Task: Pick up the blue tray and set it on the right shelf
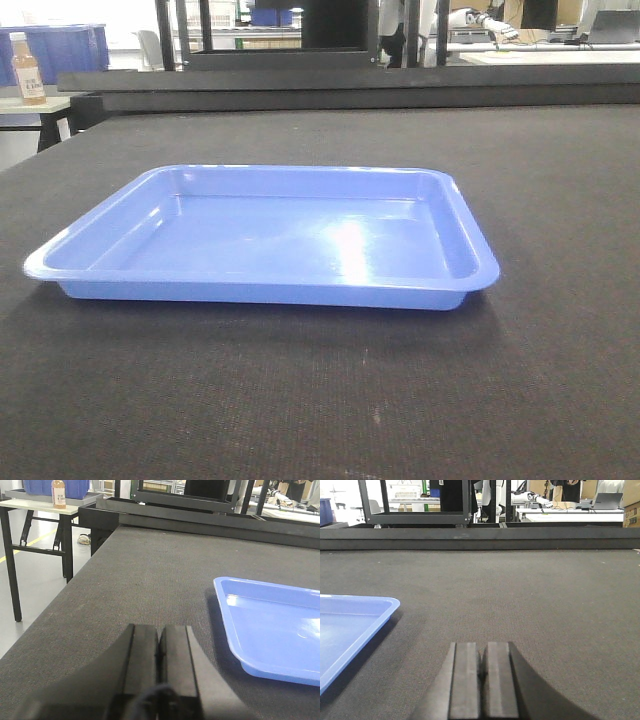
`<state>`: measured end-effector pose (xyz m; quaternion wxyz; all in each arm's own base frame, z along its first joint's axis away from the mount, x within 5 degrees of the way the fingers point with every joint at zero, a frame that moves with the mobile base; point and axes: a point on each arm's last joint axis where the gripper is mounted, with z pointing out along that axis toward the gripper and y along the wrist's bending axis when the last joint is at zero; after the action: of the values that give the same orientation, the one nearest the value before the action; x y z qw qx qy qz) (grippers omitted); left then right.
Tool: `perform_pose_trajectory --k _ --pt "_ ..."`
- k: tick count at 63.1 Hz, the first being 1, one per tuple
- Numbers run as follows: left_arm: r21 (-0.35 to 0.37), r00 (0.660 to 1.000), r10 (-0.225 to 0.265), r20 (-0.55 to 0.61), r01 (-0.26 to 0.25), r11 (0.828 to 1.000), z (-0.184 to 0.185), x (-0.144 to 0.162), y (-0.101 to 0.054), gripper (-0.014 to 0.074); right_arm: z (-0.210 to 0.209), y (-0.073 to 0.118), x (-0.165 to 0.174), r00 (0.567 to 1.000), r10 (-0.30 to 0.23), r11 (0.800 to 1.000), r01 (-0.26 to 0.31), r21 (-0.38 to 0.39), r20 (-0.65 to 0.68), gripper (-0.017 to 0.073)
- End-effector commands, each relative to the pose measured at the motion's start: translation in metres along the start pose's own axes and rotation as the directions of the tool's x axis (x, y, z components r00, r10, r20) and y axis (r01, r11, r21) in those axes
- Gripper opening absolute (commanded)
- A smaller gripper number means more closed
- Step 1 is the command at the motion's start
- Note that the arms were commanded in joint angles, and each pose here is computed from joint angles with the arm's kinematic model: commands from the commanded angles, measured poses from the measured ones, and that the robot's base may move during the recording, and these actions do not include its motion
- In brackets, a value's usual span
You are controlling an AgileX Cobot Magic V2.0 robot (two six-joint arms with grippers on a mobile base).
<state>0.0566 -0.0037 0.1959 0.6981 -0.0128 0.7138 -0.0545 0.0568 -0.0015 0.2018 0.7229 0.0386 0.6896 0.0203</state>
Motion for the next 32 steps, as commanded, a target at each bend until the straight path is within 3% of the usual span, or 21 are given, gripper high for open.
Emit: perform_pose_trajectory --k 1,32 --pt "-0.004 0.997 -0.003 0.075 0.003 1.0 0.0 0.0009 0.0011 -0.0048 -0.0032 0.0005 -0.017 0.991 -0.007 1.0 0.007 0.0 0.132 0.0056" --pt "-0.004 0.997 -0.003 0.083 0.003 1.0 -0.0001 0.0003 0.0011 -0.0048 -0.0032 0.0005 -0.0172 0.991 -0.007 1.0 0.007 0.0 0.134 0.0056"
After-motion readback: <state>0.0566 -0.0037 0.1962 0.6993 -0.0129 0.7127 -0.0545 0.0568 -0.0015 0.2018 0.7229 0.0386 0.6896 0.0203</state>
